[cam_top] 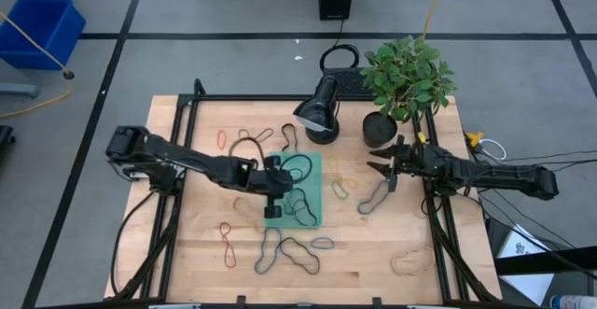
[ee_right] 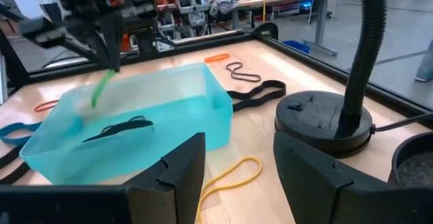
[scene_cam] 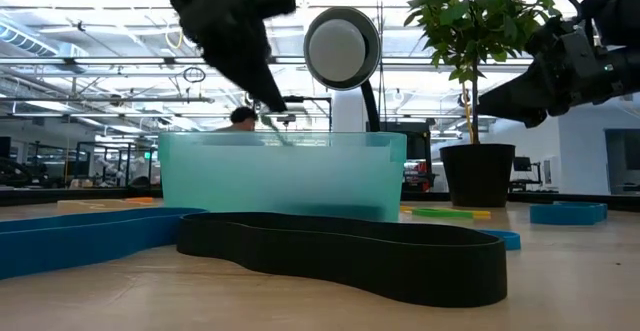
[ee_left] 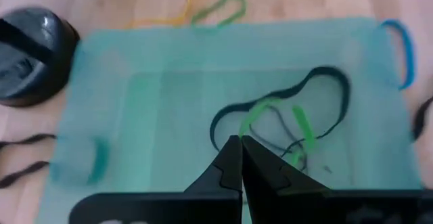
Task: Pick and place rubber bands into bin
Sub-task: Put the left green rubber band into the basket
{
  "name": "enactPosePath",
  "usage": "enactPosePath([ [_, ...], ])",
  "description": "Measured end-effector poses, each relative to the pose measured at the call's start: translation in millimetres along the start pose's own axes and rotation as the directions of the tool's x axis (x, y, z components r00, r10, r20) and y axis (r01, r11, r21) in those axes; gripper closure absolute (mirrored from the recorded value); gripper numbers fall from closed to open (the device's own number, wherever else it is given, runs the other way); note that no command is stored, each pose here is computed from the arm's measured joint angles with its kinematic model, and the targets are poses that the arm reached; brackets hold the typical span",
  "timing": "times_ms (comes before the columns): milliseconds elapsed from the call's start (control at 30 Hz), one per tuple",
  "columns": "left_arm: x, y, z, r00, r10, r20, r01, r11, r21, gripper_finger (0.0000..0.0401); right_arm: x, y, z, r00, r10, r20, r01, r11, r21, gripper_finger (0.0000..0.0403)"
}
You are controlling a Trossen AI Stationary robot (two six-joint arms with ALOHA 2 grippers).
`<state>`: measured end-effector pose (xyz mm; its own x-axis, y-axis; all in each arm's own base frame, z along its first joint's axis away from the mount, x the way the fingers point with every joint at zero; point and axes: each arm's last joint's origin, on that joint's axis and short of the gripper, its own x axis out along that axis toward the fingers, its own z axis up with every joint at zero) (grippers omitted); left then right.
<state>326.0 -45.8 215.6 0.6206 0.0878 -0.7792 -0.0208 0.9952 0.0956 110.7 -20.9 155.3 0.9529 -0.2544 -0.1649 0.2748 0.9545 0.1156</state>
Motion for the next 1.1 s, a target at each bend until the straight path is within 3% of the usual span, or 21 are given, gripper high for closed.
enactPosePath([
  [367,39.8,5.0,-8.9,0.998,-0.018,-0.067,0.015,0.999,-0.039,0.0373,3.6,9.2,-3.0,0.995,0.078,-0.069,-0.083,0.994,-0.068,0.0234],
  [700,43.5,9.5,-7.0,0.999,-0.010,-0.047,0.006,0.996,-0.095,0.0369,11.3,25.2,24.1,0.989,0.111,-0.093,-0.124,0.982,-0.144,0.0234],
  [900,43.4,9.5,-7.1,0.999,-0.010,-0.047,0.004,0.991,-0.133,0.0368,25.4,40.2,49.7,0.989,0.084,-0.119,-0.112,0.961,-0.252,0.0234],
  [1100,43.3,9.6,-7.8,0.998,-0.009,-0.055,0.004,0.996,-0.092,0.0368,53.3,63.0,64.0,0.970,0.111,-0.214,-0.172,0.942,-0.290,0.0234],
])
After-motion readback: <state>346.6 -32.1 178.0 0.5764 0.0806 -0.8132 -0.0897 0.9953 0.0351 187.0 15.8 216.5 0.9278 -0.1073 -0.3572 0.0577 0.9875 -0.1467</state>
